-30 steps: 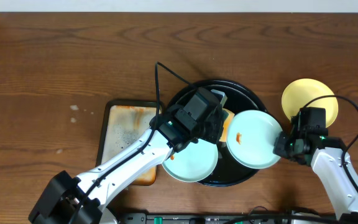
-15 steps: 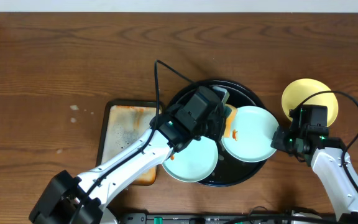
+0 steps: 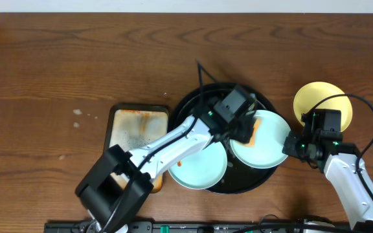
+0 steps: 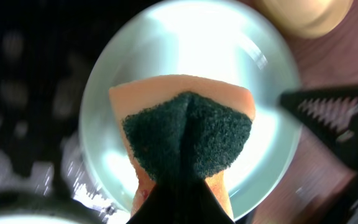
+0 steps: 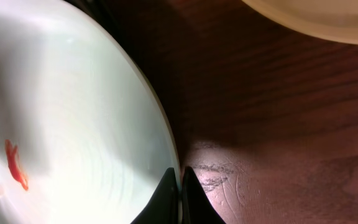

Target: Clean dirty plates on tray and stack at the side

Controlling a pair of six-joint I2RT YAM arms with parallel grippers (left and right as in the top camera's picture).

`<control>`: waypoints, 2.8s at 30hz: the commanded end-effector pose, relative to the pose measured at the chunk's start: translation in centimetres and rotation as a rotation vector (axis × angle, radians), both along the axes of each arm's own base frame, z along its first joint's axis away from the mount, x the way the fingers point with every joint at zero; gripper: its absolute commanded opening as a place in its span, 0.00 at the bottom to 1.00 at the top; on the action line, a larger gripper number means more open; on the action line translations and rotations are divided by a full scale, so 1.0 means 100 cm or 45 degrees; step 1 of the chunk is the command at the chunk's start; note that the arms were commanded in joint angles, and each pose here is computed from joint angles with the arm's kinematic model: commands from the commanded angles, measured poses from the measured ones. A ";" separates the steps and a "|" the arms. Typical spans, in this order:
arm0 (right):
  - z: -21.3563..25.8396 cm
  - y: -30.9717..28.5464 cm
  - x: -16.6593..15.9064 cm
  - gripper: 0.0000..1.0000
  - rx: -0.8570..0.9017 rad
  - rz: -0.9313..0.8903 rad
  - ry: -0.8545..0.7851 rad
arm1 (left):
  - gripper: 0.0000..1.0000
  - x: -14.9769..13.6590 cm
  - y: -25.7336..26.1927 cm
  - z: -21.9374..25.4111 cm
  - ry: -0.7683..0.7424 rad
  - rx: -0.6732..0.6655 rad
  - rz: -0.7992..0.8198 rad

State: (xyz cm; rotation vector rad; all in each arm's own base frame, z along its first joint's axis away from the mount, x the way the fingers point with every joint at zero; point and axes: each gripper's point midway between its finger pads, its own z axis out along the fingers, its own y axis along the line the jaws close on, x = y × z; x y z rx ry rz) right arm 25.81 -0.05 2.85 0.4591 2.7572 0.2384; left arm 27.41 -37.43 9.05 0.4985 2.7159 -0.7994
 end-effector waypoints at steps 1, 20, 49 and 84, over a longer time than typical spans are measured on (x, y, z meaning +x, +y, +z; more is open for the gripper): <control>-0.003 0.000 -0.003 0.01 0.003 0.007 0.013 | 0.09 0.010 -0.016 0.009 0.041 -0.041 0.050; -0.003 0.000 -0.003 0.01 0.004 0.006 0.015 | 0.10 -0.021 -0.036 -0.044 0.333 -0.035 0.068; -0.005 0.000 -0.009 0.01 0.007 0.006 0.048 | 0.09 0.022 0.050 -0.101 0.232 0.501 0.240; 0.132 0.015 0.034 0.01 -0.394 0.182 -0.463 | 0.13 0.040 0.273 0.096 0.146 0.755 0.659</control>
